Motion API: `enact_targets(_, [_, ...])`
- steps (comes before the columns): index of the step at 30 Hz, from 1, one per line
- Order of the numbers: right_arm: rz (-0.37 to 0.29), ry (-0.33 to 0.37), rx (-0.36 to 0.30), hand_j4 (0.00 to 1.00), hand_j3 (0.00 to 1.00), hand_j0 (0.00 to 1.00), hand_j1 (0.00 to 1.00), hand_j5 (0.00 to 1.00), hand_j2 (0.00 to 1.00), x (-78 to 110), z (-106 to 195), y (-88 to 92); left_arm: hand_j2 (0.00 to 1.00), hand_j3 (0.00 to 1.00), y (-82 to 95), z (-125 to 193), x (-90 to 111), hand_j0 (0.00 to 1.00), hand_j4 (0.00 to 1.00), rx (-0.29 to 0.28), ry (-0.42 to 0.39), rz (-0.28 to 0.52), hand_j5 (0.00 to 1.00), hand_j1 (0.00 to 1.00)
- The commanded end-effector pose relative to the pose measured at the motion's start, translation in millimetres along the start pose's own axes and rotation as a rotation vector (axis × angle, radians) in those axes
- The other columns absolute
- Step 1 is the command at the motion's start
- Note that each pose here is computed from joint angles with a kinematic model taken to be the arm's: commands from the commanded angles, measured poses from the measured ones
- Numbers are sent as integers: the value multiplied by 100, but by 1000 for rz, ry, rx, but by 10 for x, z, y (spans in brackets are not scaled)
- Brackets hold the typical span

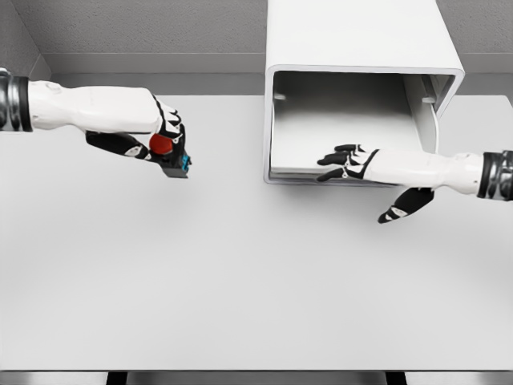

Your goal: Slide open multi-storey tabletop storage cabinets and put open load switch and slide close multi-storey tabletop storage cabinets

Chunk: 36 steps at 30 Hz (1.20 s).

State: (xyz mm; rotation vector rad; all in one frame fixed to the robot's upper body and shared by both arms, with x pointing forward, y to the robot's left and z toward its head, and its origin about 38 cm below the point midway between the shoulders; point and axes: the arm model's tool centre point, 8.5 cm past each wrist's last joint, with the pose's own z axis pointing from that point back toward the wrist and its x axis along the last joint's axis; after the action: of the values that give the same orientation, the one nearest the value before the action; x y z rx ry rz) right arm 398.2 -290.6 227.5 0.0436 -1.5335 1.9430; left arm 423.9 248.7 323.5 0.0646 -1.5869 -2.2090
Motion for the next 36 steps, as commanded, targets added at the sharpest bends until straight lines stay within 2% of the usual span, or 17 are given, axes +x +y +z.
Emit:
enact_targets(1, [1, -2, 1, 100, 100, 100, 100, 100, 100, 35, 39, 1, 39, 39, 22, -29, 68, 39, 39, 6, -22, -3, 39, 39])
enact_targets(8, [-2, 5, 7, 100, 100, 100, 100, 100, 100, 79, 138, 41, 39, 39, 111, -22, 106, 39, 39, 16, -30, -21, 39, 39])
enact_targets(14, [13, -15, 10, 100, 100, 100, 100, 100, 100, 187, 165, 21, 39, 39, 212, -23, 168, 39, 39, 24, -41, -49, 39, 39])
enact_targets(24, [12, -1, 15, 100, 100, 100, 100, 100, 100, 197, 248, 38, 39, 39, 358, 22, 247, 39, 39, 43, -55, -72, 39, 39])
enact_targets(36, [13, 57, 23, 100, 100, 100, 100, 100, 100, 159, 487, 45, 39, 39, 513, -2, 288, 39, 39, 61, -68, -99, 39, 39])
